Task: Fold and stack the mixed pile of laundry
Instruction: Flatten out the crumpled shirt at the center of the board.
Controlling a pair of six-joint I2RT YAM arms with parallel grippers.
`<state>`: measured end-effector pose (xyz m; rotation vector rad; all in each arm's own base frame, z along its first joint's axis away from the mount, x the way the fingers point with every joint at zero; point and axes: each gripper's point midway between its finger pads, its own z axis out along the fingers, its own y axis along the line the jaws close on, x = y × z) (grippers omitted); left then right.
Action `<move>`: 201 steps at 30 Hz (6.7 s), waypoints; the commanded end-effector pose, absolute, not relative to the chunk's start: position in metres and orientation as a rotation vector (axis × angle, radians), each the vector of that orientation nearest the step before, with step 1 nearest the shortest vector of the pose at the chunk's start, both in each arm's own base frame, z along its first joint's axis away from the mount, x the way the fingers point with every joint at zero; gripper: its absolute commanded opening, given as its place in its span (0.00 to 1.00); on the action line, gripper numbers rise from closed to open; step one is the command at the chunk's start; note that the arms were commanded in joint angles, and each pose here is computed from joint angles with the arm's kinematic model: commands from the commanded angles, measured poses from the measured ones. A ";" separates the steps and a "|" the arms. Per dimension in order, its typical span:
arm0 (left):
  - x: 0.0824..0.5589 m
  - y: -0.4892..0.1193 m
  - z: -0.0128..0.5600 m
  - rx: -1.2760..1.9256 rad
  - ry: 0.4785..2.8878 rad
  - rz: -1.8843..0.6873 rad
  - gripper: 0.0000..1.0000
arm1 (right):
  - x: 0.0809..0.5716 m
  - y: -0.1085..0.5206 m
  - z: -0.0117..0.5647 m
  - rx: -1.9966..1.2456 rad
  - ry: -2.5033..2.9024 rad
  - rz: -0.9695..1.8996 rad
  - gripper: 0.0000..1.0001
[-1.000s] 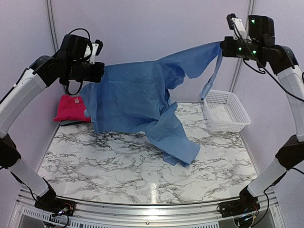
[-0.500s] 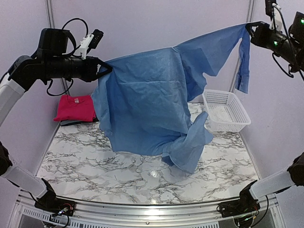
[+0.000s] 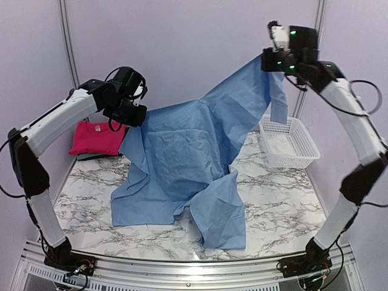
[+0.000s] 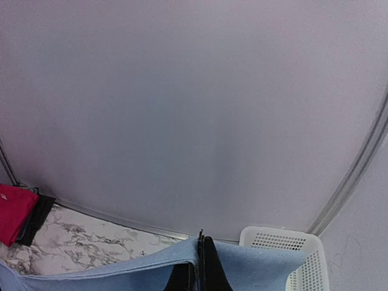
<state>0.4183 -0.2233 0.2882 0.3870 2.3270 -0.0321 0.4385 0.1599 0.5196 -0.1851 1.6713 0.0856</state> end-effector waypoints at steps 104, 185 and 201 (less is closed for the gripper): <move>0.398 -0.252 0.132 0.109 2.450 -0.583 0.82 | 0.376 0.249 0.106 -0.400 2.617 0.650 0.63; 0.308 -0.171 -0.013 0.677 2.776 0.366 0.67 | 0.580 0.169 0.107 -0.216 2.490 0.079 0.00; 0.310 -0.167 -0.014 0.648 2.798 0.401 0.68 | 0.547 0.193 0.059 -0.301 2.623 0.312 0.45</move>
